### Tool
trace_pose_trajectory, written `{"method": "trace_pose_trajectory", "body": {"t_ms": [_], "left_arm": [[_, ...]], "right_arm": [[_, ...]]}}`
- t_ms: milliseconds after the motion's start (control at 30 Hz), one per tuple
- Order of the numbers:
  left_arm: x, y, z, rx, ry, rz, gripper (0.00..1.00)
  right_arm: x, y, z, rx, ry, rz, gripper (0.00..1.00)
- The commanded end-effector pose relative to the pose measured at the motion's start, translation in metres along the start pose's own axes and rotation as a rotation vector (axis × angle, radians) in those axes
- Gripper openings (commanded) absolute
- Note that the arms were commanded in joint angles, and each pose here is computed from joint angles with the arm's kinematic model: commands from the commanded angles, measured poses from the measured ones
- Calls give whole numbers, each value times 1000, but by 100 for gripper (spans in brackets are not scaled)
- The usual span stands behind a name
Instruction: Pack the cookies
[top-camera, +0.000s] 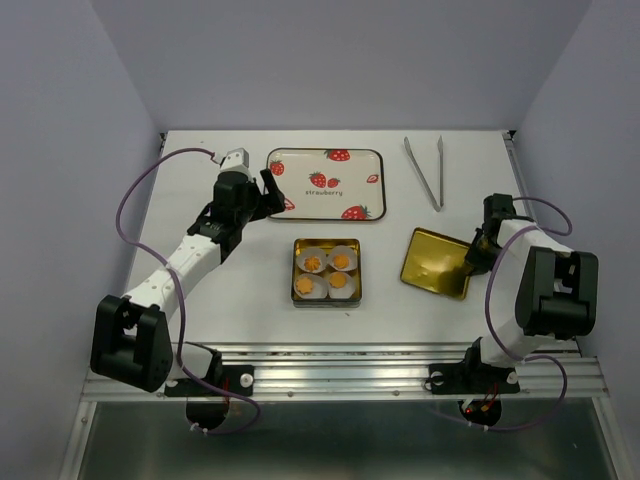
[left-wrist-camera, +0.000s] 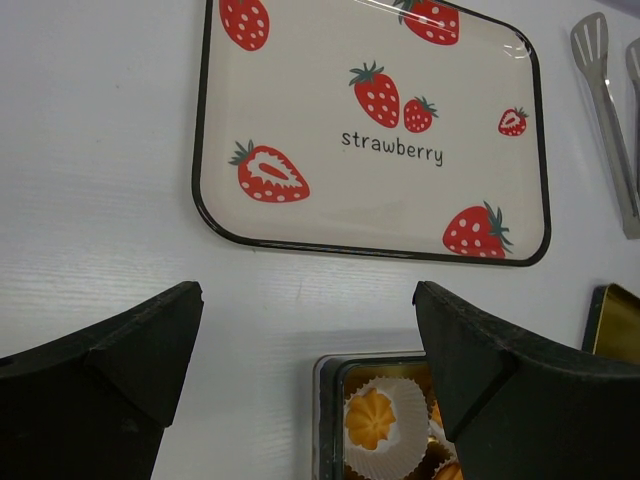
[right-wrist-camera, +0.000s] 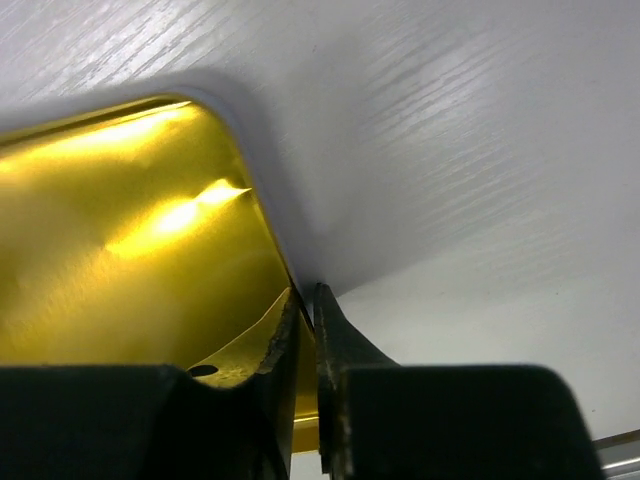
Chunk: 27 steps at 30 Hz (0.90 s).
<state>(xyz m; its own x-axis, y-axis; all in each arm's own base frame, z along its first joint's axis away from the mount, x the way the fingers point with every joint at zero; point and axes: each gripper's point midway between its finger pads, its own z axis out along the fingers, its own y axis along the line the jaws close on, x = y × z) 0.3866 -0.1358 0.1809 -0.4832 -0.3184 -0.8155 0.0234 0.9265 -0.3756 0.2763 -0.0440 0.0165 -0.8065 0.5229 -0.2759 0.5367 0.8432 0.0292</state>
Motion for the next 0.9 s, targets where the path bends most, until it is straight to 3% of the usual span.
{"method": "trace_pose_trajectory", "body": {"t_ms": [0,33,233,367,567,733,867], "left_arm": [[-34,-18,-12,58,-96,19,99],[-34,-14,-12,38,-96,21,99],[-39,-18,-19,50,-98,22,99],[-40,-28,-24,101,-92,12,99],[-34,-81,-35,352,-30,38,99],[-15,-148,-55,675,43,110,99],[2,-180,-65,799,90,117,99]], "right_arm": [[7,12,3,-74,19,-17,6],[7,12,3,-76,15,-17,1],[1,33,-15,-220,-24,-68,1],[-11,45,-41,-276,-116,-121,1],[-31,66,-84,-369,-244,-199,1],[-33,112,-124,-549,-329,-322,1],[-28,148,-151,-667,-355,-403,1]]}}
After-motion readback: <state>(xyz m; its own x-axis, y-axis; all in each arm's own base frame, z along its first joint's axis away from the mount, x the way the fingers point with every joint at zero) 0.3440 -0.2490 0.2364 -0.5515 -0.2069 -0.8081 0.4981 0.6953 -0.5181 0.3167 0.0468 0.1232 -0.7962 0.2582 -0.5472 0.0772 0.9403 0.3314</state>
